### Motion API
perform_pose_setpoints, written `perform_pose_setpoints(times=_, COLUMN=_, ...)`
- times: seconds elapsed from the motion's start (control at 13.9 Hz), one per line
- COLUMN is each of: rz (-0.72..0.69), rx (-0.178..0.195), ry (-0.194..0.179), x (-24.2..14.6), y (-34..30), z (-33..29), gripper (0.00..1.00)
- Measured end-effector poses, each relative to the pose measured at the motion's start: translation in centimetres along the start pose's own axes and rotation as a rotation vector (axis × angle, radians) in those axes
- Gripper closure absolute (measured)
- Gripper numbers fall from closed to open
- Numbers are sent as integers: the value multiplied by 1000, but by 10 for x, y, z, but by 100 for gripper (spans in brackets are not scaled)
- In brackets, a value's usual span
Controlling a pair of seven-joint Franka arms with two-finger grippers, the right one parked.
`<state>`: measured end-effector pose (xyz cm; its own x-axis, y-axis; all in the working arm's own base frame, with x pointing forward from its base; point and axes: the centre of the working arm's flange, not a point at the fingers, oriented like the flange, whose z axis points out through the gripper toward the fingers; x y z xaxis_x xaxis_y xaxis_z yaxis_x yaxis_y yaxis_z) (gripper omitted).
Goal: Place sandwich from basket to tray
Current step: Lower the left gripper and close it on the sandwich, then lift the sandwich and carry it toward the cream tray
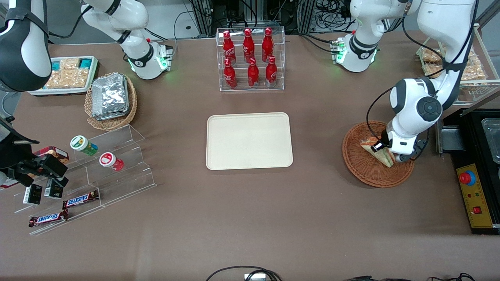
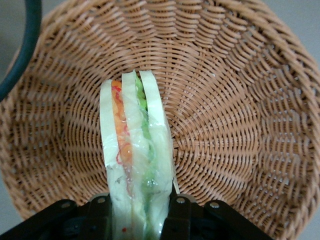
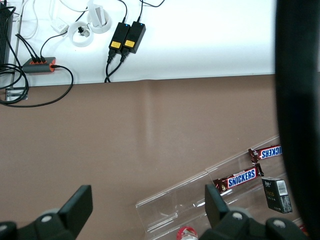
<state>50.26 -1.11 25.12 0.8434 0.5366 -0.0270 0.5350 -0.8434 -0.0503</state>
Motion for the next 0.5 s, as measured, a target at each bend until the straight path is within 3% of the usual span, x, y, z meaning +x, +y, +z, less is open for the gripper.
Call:
perform_pose_setpoints(times=0.22, rz=40, rx=31, ry=-19, x=11, y=8, z=-63, gripper=80)
perform_pose_setpoints(times=0.5, rz=146, rx=38, ry=-7, x=2, y=60, z=-148, gripper=80)
